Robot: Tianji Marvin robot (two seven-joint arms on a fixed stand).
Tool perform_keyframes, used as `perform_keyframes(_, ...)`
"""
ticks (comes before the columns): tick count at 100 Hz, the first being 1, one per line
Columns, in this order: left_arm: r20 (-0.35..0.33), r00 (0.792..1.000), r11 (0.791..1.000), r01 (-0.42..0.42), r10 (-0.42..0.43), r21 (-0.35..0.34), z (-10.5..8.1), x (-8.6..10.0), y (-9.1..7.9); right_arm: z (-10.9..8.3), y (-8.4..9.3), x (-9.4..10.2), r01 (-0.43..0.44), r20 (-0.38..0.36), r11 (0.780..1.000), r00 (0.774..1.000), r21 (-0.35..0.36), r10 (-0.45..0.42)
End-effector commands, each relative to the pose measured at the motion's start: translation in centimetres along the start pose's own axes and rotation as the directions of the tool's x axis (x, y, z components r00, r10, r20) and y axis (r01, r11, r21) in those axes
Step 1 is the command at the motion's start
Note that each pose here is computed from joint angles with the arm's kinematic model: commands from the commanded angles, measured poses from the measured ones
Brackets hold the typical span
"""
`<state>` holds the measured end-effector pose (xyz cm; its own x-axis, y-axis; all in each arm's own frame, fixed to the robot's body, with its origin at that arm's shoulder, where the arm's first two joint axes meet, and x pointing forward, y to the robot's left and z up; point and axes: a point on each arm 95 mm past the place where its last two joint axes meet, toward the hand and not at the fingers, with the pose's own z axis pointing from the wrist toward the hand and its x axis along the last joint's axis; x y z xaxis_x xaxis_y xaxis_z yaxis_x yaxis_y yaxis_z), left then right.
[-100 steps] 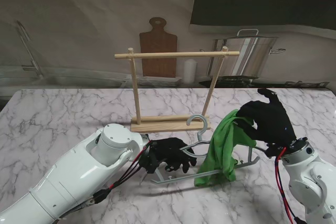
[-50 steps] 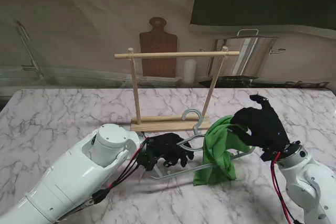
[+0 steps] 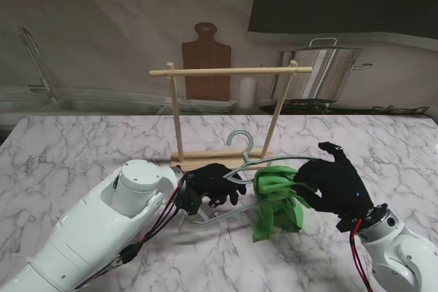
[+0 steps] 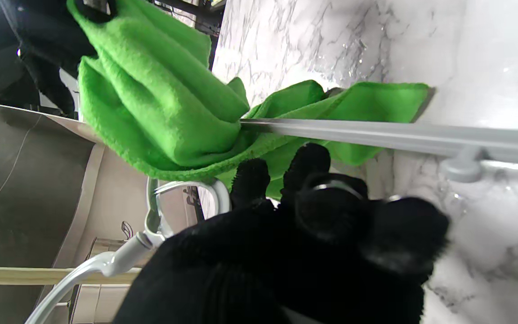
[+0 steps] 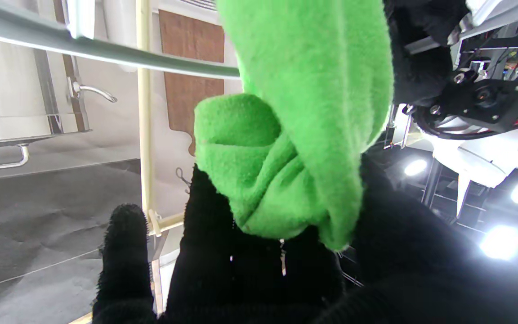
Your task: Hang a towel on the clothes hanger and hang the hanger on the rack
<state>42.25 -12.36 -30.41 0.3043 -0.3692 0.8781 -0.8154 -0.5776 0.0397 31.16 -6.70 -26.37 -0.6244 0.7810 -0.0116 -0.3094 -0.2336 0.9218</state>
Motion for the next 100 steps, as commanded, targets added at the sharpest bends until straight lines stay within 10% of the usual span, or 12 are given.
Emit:
perform_keyframes(1, -0.011, 1.000, 1.000, -0.026, 0.026, 0.000, -0.2, 0.9, 0.0, -0.8, -0.6, 0.5, -0.011, 0.016, 1.000, 1.000, 0.026, 0.011)
perform_keyframes(100, -0.065, 0.995, 0.995, -0.067, 0.072, 0.069, -2.1, 3.2, -0.6, -1.2, -5.5, 3.2, -0.152, 0.028, 0.943, 0.988, 0.297, 0.151)
